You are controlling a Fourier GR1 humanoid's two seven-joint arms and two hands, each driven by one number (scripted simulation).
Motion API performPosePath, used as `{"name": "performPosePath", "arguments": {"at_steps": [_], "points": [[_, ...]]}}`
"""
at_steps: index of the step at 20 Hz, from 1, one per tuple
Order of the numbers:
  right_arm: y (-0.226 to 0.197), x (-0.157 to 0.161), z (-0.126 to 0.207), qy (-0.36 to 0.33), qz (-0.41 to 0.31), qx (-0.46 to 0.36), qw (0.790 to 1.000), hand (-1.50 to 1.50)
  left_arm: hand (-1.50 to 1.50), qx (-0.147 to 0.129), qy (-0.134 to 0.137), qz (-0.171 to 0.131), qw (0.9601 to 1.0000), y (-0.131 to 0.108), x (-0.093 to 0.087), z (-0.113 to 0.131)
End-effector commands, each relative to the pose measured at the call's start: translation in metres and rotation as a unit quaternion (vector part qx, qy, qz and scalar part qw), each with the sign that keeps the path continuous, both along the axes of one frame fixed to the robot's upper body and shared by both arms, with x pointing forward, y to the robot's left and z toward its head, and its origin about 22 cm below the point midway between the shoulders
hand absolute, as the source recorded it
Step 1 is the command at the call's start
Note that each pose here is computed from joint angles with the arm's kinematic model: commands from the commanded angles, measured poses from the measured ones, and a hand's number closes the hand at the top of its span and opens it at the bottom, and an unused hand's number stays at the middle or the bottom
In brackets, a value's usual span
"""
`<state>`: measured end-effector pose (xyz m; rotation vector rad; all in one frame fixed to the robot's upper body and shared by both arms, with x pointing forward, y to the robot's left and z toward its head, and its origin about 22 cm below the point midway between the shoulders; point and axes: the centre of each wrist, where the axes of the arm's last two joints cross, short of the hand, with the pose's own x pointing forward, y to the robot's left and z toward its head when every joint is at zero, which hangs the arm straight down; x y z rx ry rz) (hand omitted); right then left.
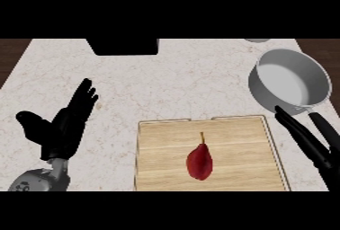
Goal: Pick the pear from the tray and place it in the pot
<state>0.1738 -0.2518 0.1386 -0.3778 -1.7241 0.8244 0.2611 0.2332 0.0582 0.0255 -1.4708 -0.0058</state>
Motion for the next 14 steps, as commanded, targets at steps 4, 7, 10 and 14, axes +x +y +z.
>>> {"name": "performPosePath", "arguments": {"at_steps": [4,7,10,14], "points": [[0.007,-0.012,0.055,0.101,-0.015,-0.097,0.990,-1.50,0.00,-0.001,-0.008,-0.004,1.0000,-0.006,0.007,0.005],[0.019,0.006,0.055,0.139,-0.023,-0.110,0.984,-1.50,0.00,0.007,-0.006,-0.011,0.9999,0.009,0.005,-0.004],[0.035,0.019,0.057,0.155,-0.018,-0.110,0.982,-1.50,0.00,0.005,-0.002,-0.007,1.0000,-0.009,0.025,0.008],[0.048,0.037,0.027,0.191,-0.029,-0.121,0.974,-1.50,0.00,-0.007,-0.001,-0.015,0.9999,-0.003,0.006,0.004]]}}
